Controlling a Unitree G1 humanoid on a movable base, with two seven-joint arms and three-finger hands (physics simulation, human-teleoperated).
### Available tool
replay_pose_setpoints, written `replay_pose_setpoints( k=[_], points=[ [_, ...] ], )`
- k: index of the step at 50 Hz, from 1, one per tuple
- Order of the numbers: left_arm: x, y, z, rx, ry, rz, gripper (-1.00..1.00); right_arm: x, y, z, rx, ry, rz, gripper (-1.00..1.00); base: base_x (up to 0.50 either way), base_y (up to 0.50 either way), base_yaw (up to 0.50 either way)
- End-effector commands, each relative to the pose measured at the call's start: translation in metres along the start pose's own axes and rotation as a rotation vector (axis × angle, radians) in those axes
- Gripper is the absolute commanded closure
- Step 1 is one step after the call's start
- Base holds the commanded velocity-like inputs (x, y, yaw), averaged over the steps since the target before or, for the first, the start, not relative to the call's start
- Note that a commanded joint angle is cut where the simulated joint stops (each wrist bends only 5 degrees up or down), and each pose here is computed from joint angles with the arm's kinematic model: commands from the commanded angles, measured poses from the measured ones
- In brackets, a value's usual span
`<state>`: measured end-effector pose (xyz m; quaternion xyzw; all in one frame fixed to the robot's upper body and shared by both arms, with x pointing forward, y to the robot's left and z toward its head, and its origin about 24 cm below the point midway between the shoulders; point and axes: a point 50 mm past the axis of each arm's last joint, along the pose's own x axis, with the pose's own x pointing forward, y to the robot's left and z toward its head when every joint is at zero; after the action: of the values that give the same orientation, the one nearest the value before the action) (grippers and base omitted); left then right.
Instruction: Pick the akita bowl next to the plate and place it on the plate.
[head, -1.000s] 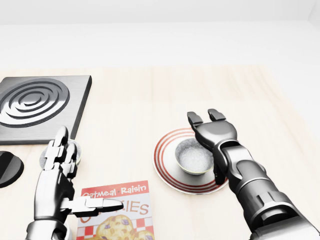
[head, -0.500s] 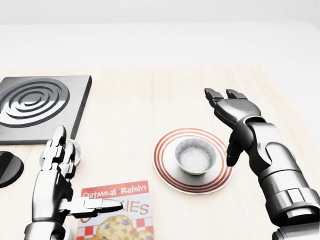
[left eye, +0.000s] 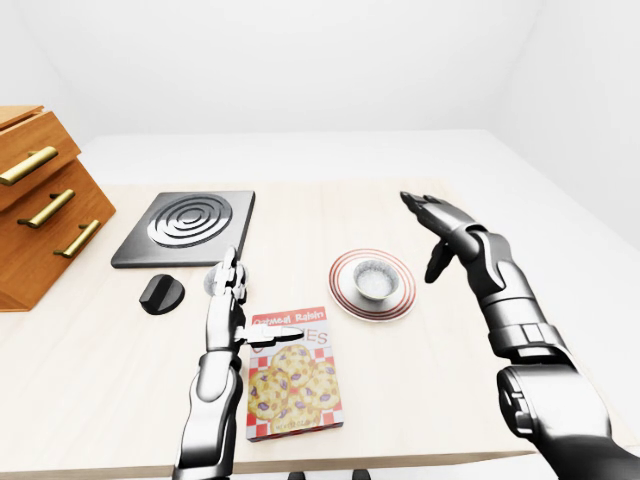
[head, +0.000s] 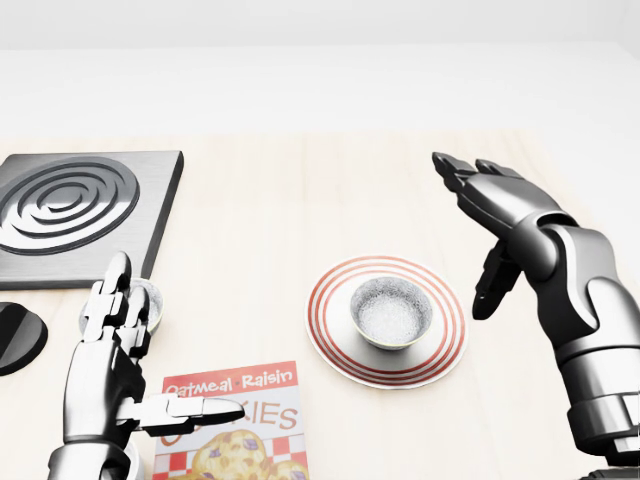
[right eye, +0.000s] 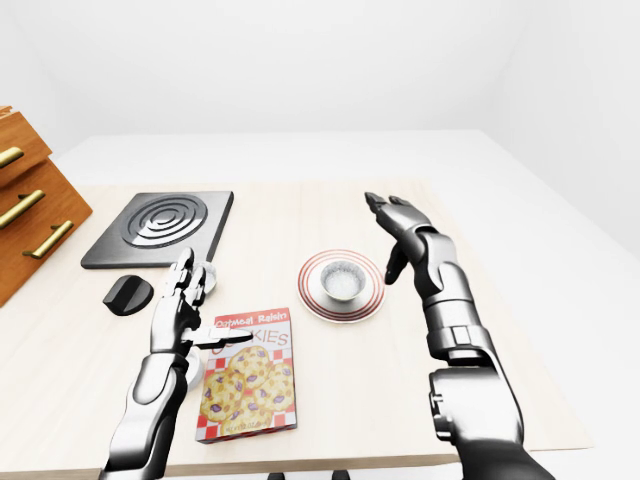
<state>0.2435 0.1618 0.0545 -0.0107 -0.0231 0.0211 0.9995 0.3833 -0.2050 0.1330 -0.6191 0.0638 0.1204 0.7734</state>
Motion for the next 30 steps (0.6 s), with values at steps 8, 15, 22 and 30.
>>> replay_pose_setpoints(
  k=[8,15,22,30],
  points=[
    [-0.001,0.0,-0.001,0.002,0.001,0.002,-1.0,-0.031,-0.029,-0.004,0.06,-0.09,-0.034,-1.0,0.0,0.0,0.0],
    [-0.003,0.0,0.0,-0.001,-0.001,0.001,-1.0,-0.035,-0.038,-0.002,0.06,-0.107,-0.048,-1.0,0.0,0.0,0.0],
    [-0.004,0.0,0.002,0.0,-0.003,0.001,-1.0,-0.041,-0.044,0.0,0.055,-0.129,-0.054,-1.0,0.0,0.0,0.0],
    [-0.003,0.002,-0.002,0.008,-0.002,0.006,-1.0,-0.048,-0.044,0.0,0.062,-0.145,-0.068,-1.0,0.0,0.0,0.0]
  ],
)
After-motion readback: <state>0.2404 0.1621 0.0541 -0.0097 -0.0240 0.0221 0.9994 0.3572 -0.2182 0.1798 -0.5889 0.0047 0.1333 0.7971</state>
